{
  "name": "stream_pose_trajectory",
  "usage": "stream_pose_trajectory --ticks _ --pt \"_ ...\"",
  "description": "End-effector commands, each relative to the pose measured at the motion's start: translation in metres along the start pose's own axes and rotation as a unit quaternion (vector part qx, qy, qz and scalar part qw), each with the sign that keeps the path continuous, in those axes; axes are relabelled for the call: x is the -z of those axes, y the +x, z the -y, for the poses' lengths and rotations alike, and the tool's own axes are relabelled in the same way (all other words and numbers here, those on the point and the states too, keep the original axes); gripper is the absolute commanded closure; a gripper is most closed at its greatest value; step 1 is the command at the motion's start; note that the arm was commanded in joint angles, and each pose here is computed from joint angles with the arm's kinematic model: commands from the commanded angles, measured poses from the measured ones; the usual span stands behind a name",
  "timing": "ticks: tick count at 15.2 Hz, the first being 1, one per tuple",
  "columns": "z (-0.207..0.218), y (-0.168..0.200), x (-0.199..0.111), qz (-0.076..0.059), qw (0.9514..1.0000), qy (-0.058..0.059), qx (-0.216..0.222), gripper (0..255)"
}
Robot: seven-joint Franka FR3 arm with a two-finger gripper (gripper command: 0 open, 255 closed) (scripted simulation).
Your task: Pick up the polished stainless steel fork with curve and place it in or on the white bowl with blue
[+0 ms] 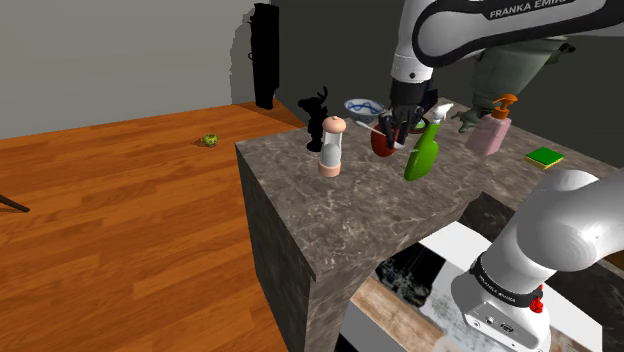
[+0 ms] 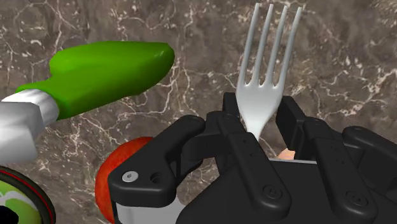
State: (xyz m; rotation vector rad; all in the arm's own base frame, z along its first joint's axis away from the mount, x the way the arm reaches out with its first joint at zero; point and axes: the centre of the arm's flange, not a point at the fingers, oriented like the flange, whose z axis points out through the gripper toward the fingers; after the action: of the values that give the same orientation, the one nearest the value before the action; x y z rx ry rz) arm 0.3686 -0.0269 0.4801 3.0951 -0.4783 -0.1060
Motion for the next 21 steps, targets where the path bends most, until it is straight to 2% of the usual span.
stream_pose_trajectory --ticks 1,21 --pt "-0.013 0.022 0.001 0.0 1.0 0.0 0.0 255" --pt "-0.145 0.25 0.015 0.0 1.0 0.0 0.0 255"
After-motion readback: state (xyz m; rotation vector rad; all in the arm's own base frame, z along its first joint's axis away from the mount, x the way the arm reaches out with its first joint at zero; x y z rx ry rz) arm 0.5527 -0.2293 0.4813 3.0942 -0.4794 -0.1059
